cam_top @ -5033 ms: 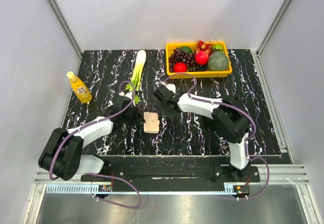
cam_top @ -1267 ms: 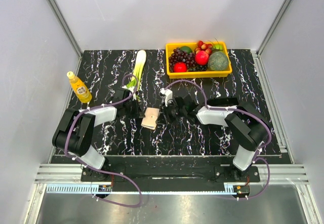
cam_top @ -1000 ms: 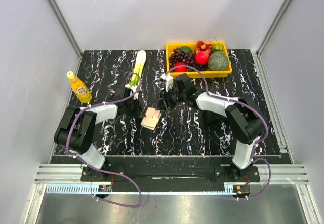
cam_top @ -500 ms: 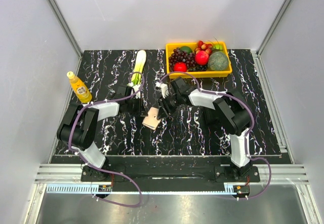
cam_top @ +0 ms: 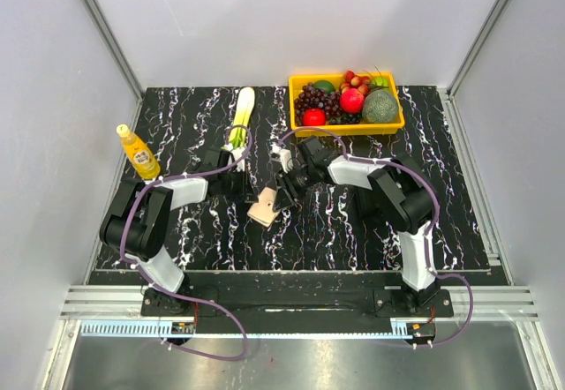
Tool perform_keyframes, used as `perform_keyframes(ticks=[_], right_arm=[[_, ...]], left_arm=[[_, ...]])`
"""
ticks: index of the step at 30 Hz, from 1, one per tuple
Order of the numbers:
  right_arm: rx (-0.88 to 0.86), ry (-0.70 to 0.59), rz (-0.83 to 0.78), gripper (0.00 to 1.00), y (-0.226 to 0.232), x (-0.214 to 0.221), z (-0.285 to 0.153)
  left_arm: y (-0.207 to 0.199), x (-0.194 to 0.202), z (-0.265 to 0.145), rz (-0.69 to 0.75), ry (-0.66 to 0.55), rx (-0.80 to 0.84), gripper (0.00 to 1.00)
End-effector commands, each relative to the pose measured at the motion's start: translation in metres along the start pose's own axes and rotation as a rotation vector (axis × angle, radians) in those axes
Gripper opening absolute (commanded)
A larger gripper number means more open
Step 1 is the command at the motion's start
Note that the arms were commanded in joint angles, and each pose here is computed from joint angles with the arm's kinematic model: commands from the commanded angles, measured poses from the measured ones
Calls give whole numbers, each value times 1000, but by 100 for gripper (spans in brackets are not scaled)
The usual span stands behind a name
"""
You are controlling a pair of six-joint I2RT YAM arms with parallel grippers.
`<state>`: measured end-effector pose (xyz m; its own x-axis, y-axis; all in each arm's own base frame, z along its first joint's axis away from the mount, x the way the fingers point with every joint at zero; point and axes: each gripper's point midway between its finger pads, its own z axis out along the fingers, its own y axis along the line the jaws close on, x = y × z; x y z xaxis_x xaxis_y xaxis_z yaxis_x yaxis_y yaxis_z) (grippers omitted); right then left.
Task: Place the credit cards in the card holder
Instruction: Open the card holder at the center of the board.
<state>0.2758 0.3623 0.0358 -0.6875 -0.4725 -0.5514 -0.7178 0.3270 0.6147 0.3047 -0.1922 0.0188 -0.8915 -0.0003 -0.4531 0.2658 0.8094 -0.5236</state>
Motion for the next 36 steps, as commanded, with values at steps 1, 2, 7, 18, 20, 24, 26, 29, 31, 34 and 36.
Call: perform_keyframes(ticks=[1, 2, 7, 18, 20, 24, 26, 29, 31, 34, 36], right_arm=[[-120, -26, -12, 43, 25, -18, 5], [-121, -13, -15, 43, 28, -16, 5], [-29, -6, -1, 39, 17, -13, 6], [153, -187, -103, 45, 19, -60, -29], [112, -175, -90, 45, 21, -62, -21], [103, -140, -58, 45, 9, -56, -8], [111, -127, -47, 45, 2, -50, -2], [122, -108, -26, 45, -6, -40, 3], [96, -92, -12, 45, -5, -34, 7], [53, -73, 7, 45, 0, -25, 11], [37, -66, 17, 45, 2, -20, 12]], left_arm=[[-8, 0, 5, 22, 4, 47, 0], [-8, 0, 4, 21, 4, 47, 0], [-11, -1, 2, 22, -10, 51, 0], [-13, 1, 1, 30, -12, 48, 0], [-14, 1, 0, 31, -12, 52, 0], [-16, 0, -1, 34, -15, 58, 0], [-17, 0, -1, 34, -17, 60, 0], [-17, -1, -1, 32, -20, 61, 0], [-18, -1, -1, 32, -19, 64, 0], [-17, 0, -1, 28, -18, 61, 0], [-16, 0, -1, 26, -18, 59, 0]])
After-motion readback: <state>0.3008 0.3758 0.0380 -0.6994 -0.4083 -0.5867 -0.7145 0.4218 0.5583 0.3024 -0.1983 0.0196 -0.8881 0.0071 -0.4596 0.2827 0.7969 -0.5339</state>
